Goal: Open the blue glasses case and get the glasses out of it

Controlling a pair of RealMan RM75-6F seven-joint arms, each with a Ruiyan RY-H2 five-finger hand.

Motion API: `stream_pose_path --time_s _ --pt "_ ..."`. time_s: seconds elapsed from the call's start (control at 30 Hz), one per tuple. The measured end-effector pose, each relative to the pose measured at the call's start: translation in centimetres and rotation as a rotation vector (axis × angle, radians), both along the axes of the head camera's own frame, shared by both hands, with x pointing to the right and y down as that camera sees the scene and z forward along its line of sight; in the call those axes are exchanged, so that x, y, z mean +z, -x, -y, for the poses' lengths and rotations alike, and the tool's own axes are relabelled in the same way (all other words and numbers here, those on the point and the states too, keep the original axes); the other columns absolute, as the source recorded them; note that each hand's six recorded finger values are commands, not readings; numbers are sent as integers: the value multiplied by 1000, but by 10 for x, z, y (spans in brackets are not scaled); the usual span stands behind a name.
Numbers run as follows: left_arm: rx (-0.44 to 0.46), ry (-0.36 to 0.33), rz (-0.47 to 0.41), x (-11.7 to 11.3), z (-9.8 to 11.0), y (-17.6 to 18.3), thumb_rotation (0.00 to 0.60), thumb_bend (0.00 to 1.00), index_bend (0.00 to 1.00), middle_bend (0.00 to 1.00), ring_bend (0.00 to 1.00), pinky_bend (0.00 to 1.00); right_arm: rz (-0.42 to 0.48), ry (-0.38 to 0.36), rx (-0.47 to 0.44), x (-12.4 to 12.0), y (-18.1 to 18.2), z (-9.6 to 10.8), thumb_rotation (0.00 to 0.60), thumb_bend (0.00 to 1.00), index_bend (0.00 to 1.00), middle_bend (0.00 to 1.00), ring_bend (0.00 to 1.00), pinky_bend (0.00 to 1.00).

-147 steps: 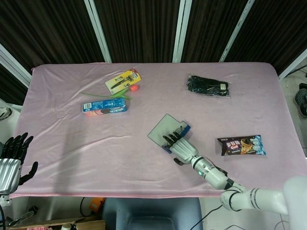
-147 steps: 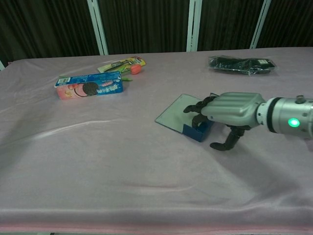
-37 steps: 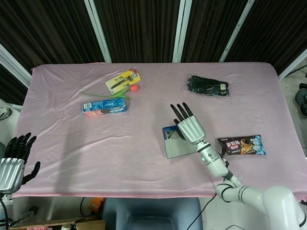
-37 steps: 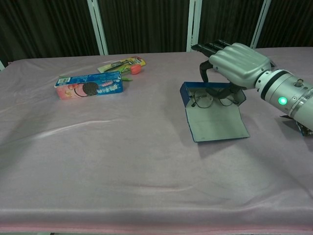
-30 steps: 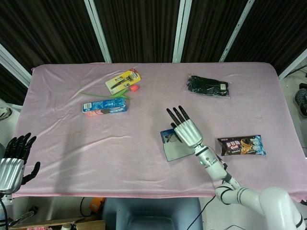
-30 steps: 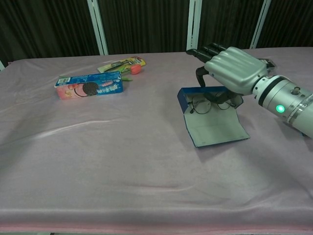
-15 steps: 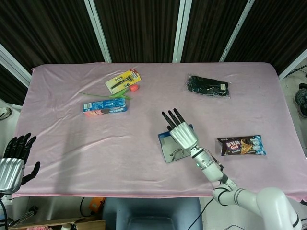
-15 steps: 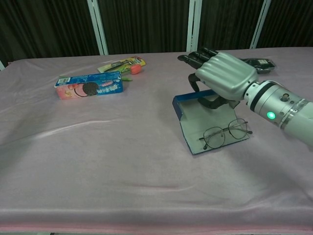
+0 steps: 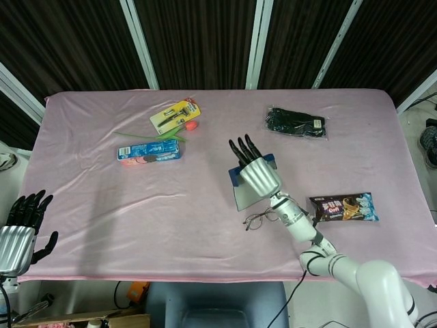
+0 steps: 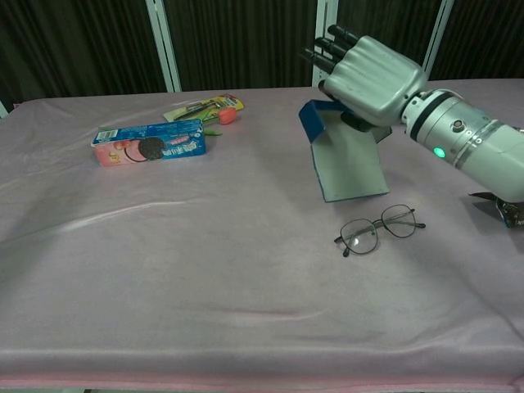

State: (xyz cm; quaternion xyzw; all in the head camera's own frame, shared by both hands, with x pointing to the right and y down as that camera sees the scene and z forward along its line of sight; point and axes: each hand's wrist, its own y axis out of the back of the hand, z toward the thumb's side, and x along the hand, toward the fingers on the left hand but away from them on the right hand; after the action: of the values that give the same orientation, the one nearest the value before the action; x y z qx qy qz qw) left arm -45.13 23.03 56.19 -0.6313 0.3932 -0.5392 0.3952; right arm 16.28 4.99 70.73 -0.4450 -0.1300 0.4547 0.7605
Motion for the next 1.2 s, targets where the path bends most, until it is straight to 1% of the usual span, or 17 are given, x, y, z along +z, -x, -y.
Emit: stream_pose_path --time_s 0.1,0.17,0.23,0.27,0.3,0.33,0.37,0.43,0.53,0.63,0.77,0.83,0.93,0.97,1.1,1.2 --pt "3 0 0 0 0 0 600 378 0 0 0 0 -42 18 58 9 -13 12 600 548 659 99 0 0" --pt "3 2 1 1 0 -1 600 378 0 0 0 0 -57 52 104 18 -23 17 600 548 606 99 0 0" --pt "6 8 3 2 0 -1 600 377 0 0 0 0 -61 86 150 26 -30 20 600 548 522 99 0 0" --pt "7 11 4 3 0 -2 600 377 0 0 0 0 -60 110 180 31 -34 21 600 544 447 99 0 0" --pt "8 14 6 4 0 -2 600 377 0 0 0 0 -57 127 200 34 -36 22 600 537 413 98 0 0" --pt "8 18 8 5 0 -2 600 377 0 0 0 0 -54 146 218 38 -37 23 600 507 340 90 0 0" --pt "8 19 10 6 1 -3 600 377 0 0 0 0 -45 171 240 42 -38 23 600 470 290 81 0 0" --pt "6 19 13 7 1 -3 600 377 0 0 0 0 -24 202 267 45 -39 23 600 413 253 49 0 0" --pt "4 20 17 7 2 -3 600 377 0 0 0 0 17 227 275 44 -36 21 600 387 262 11 0 0" --pt "4 21 19 8 2 -3 600 378 0 0 0 0 60 234 254 37 -32 16 600 383 293 10 0 0" --pt "2 18 19 7 2 -3 600 378 0 0 0 0 116 250 212 24 -32 4 600 381 365 10 0 0" --pt "1 13 18 6 1 -3 600 378 0 0 0 0 145 268 194 17 -33 -4 600 381 435 11 0 0" --pt "3 13 20 6 1 -3 600 377 0 0 0 0 191 304 165 2 -38 -20 600 381 530 11 0 0" --pt "3 15 21 7 1 -3 600 377 0 0 0 0 201 317 151 -4 -41 -28 600 381 546 11 0 0" --pt "-5 26 27 9 3 -1 600 377 0 0 0 0 203 373 115 -20 -57 -56 600 381 583 13 0 0" --pt "-2 20 26 9 4 -2 600 376 0 0 0 0 185 440 100 -20 -68 -79 600 382 600 13 0 0"
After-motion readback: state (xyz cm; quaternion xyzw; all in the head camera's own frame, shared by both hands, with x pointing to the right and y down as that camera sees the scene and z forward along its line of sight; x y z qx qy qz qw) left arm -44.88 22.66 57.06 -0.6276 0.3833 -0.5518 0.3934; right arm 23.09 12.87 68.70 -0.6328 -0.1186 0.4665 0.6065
